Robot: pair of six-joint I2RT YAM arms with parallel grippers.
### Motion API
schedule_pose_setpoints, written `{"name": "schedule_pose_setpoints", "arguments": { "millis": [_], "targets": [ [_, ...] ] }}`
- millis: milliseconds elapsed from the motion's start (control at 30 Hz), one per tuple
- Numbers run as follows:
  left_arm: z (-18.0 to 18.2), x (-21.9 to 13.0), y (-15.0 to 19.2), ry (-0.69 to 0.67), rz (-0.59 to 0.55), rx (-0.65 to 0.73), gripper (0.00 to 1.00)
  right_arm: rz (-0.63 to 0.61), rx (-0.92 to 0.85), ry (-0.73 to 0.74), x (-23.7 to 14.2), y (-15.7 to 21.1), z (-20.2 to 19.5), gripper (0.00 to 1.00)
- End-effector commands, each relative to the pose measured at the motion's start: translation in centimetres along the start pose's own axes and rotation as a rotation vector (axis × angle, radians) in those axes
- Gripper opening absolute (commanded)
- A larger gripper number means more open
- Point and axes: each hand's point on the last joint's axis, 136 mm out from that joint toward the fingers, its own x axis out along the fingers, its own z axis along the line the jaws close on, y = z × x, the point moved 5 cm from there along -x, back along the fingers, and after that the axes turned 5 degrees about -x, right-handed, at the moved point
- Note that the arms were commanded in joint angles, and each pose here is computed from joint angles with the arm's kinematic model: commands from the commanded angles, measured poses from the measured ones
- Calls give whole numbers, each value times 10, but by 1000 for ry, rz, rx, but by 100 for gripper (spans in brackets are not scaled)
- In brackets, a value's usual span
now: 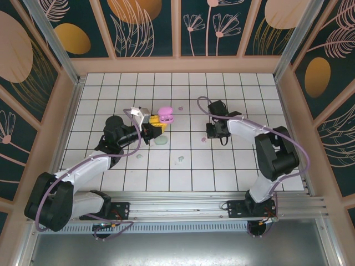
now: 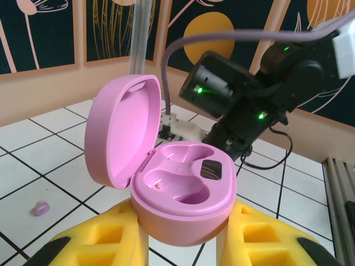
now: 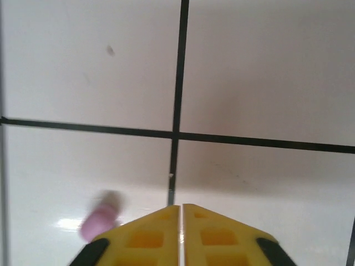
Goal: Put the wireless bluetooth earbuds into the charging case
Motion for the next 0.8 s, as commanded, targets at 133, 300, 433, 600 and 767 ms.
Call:
{"name": "schedule_pose_setpoints", "arguments": {
  "millis": [133,300,433,600,767],
  "targets": [
    [-6,1,-9,27,-29,54,0,-18,127,-20,-14,5,31,26],
    [-7,0,-10,30,-26,69,0,1,225,-15,-3,4,34,26],
    [-9,-1,-11,28,-21,81,0,22,225,-1,4,5,40,22],
    [-9,-3,-10,24,-16,89,0,49,220,17,12,11,41,22],
    [-10,-2,-9,33,-16,85,0,71,202,35,20,14,43,25]
  ]
}}
